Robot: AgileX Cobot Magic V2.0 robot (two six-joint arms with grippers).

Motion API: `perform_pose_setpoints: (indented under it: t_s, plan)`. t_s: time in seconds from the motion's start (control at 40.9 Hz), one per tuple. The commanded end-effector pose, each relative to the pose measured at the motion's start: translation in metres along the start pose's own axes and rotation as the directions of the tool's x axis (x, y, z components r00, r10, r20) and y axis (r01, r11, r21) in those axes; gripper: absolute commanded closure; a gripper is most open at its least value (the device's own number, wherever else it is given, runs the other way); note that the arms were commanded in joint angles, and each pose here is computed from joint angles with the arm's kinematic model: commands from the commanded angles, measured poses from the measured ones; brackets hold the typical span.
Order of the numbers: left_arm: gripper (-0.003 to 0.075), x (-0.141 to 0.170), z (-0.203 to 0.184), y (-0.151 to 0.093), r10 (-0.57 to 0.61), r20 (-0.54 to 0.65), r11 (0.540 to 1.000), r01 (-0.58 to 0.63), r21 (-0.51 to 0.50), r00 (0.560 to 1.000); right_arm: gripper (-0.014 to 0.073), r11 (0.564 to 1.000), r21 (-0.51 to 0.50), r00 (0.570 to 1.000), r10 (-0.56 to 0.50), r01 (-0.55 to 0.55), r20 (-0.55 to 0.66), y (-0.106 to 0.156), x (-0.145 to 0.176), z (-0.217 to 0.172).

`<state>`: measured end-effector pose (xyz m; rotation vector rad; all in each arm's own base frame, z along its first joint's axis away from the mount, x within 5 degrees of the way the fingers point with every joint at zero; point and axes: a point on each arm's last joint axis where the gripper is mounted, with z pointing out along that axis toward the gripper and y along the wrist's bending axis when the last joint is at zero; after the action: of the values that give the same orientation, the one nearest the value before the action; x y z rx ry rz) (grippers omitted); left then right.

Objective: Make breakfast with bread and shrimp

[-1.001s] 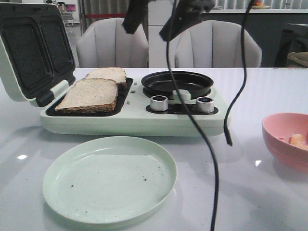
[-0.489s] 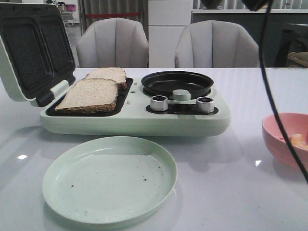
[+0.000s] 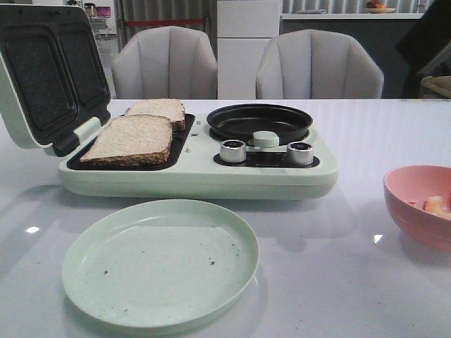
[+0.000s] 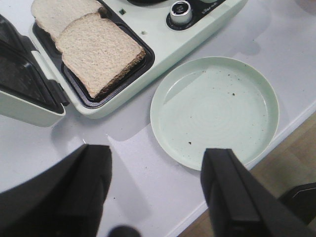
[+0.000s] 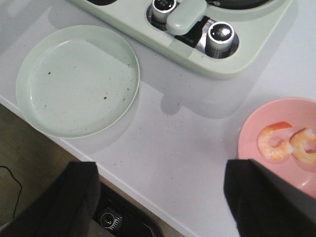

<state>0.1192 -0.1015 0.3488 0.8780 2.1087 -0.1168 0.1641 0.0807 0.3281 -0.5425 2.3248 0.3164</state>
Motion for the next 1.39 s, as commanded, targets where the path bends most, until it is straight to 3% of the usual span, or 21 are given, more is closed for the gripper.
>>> perform_pose_setpoints:
  t_s: [0.0,0.098,0.318,0.44,0.586,0.659,1.001,1.148,1.368]
  plan:
    - [0.0264,-0.011,-0.005,0.001,0.012,0.078,1.000,-0.011,-0.008,0.997,-0.0024,1.000,0.008,0.995,0.002,-0.003,0.103,0.000,-0.009,-0.011]
    - [0.0264,-0.015,-0.003,0.003,0.004,0.048,1.000,-0.003,-0.018,0.999,-0.0024,1.000,0.006,0.996,0.003,-0.003,0.089,0.000,-0.008,-0.010]
    - [0.0264,-0.032,0.010,0.023,-0.076,-0.162,0.990,0.055,-0.131,0.984,-0.0024,1.000,0.006,0.996,0.003,-0.003,0.085,0.000,-0.007,-0.010]
    - [0.0264,-0.038,0.026,0.052,-0.196,-0.210,0.961,0.145,-0.236,0.958,-0.0024,1.000,0.006,0.996,0.003,-0.003,0.085,0.000,-0.007,-0.010]
    - [0.0267,-0.032,0.044,0.100,-0.389,-0.236,0.883,0.288,-0.370,0.890,-0.0024,1.000,0.006,0.996,0.003,-0.003,0.085,0.000,-0.007,-0.010]
    - [0.0293,-0.027,0.050,0.122,-0.446,-0.225,0.856,0.341,-0.388,0.866,-0.0024,1.000,0.006,0.996,0.003,-0.003,0.085,0.000,-0.007,-0.010]
    - [0.0626,-0.003,0.073,0.215,-0.672,-0.021,0.721,0.649,-0.244,0.740,-0.0024,1.000,0.006,0.996,0.003,-0.003,0.085,0.000,-0.007,-0.010]
    - [0.0621,-0.001,0.091,0.248,-0.729,0.054,0.666,0.726,-0.173,0.682,-0.0024,1.000,0.006,0.996,0.003,-0.003,0.085,0.000,-0.007,-0.010]
    - [0.0621,-0.016,0.127,0.278,-0.791,0.102,0.600,0.798,-0.061,0.603,-0.0024,1.000,0.006,0.996,0.003,-0.003,0.085,0.000,-0.007,-0.010]
